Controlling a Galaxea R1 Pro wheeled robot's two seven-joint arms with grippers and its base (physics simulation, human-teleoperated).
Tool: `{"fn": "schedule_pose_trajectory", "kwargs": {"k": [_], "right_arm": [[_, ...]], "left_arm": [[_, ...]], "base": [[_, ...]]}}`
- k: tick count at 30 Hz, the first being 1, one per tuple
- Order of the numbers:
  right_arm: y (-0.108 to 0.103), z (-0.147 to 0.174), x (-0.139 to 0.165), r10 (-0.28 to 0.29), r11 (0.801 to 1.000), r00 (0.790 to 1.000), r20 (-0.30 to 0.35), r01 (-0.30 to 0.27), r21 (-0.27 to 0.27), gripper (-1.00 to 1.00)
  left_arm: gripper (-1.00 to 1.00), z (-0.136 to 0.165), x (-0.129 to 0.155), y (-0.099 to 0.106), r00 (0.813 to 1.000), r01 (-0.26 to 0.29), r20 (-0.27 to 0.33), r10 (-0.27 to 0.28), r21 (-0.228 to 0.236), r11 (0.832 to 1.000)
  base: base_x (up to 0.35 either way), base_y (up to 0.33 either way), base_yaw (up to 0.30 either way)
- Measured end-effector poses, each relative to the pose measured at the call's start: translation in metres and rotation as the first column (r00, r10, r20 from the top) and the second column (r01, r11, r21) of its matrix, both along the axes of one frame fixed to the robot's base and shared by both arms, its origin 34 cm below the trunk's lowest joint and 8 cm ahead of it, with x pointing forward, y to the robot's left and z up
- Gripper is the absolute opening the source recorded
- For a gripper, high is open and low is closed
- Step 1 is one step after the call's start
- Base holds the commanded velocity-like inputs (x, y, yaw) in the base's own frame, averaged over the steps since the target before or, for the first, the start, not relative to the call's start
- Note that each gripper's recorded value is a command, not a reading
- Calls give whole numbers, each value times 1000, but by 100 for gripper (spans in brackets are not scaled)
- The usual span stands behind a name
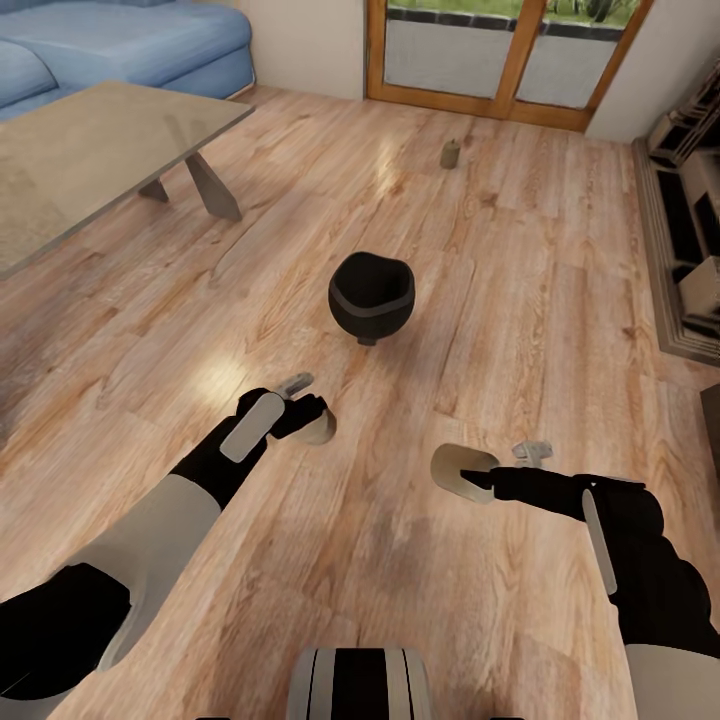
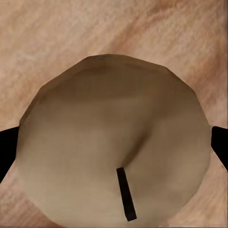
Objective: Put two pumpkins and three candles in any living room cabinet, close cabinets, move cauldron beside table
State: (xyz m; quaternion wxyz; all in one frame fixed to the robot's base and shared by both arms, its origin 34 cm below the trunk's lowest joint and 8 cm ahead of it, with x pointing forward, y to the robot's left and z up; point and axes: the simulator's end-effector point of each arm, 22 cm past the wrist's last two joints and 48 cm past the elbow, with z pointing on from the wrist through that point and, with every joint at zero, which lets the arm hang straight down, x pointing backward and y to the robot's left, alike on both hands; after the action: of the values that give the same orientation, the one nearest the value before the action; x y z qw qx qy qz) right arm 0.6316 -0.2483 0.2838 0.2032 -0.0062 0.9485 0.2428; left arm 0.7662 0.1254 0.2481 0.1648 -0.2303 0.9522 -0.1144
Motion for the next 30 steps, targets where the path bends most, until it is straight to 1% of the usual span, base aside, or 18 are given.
{"fn": "schedule_pose_trajectory", "kwargs": {"k": [9,17,30], "right_arm": [[-3,20,7,0,1000,1000,31,1,-17,-100],[-2,41,14,-2,1000,997,71,2,-8,-100],[-2,72,22,-2,1000,992,123,2,-7,-100]], "left_arm": [[-100,25,7,0,999,3,33,-3,6,1000],[-100,46,12,-2,998,13,61,-13,13,1000],[-100,84,21,-2,993,10,114,-11,12,1000]], "base": [[0,0,0],[0,0,0],[0,0,0]]}}
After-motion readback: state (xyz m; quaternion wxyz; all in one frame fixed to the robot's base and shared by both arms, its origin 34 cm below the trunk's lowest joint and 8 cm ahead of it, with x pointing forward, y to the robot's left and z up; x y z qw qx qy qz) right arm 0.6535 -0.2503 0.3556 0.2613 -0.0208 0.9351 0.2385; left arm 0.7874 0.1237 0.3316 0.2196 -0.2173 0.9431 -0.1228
